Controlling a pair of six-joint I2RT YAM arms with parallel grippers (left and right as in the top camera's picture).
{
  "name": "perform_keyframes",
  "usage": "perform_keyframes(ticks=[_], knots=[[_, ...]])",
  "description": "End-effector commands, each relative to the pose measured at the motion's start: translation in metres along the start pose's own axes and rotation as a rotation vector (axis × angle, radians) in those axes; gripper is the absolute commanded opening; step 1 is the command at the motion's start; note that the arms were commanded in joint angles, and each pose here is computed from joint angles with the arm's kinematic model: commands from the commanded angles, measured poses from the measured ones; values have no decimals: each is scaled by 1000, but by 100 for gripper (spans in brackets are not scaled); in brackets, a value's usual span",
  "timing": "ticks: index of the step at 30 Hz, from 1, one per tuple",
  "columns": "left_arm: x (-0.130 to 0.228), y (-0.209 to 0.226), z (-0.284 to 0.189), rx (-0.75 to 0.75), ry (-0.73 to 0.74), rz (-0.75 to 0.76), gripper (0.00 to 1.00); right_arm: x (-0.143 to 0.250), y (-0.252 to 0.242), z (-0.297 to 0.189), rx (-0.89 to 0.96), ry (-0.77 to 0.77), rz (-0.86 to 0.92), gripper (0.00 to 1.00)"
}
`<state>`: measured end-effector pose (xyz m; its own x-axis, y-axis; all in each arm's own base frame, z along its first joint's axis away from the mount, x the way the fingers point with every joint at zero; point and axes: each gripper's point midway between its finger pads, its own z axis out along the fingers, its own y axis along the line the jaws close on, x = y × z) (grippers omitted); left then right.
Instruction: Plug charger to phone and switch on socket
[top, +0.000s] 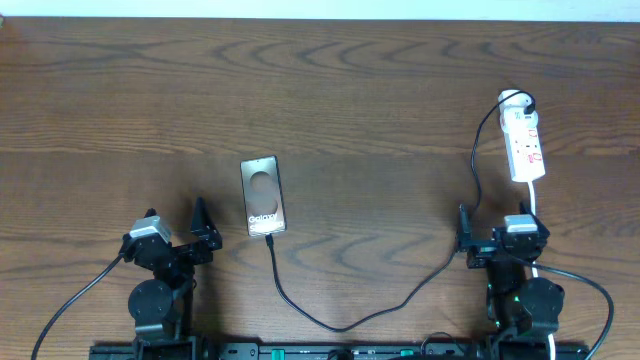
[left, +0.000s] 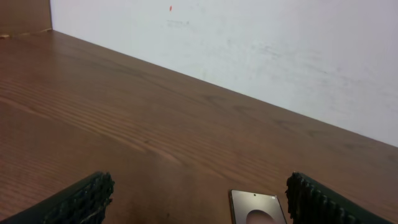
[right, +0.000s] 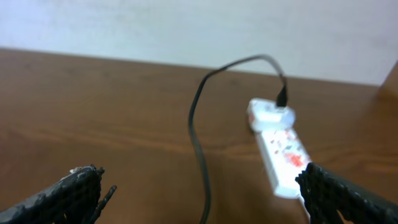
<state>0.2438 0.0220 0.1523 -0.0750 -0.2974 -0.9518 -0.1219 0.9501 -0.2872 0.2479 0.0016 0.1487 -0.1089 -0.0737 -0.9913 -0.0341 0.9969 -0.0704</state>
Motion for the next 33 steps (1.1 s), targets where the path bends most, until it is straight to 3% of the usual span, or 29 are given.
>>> perform_keyframes(ticks=[1, 8, 21, 28, 33], knots=[[14, 10, 1, -47, 39, 15, 91, -8, -7, -3, 47, -35, -40, 99], [14, 10, 1, -47, 39, 15, 91, -6, -8, -3, 53, -26, -144, 99], [14, 10, 1, -47, 39, 15, 91, -6, -9, -3, 56, -26, -118, 99], [14, 10, 1, -47, 39, 15, 91, -6, -9, -3, 61, -26, -95, 99], [14, 10, 1, -47, 39, 15, 91, -7, -24, -4, 143, -35, 58, 99]])
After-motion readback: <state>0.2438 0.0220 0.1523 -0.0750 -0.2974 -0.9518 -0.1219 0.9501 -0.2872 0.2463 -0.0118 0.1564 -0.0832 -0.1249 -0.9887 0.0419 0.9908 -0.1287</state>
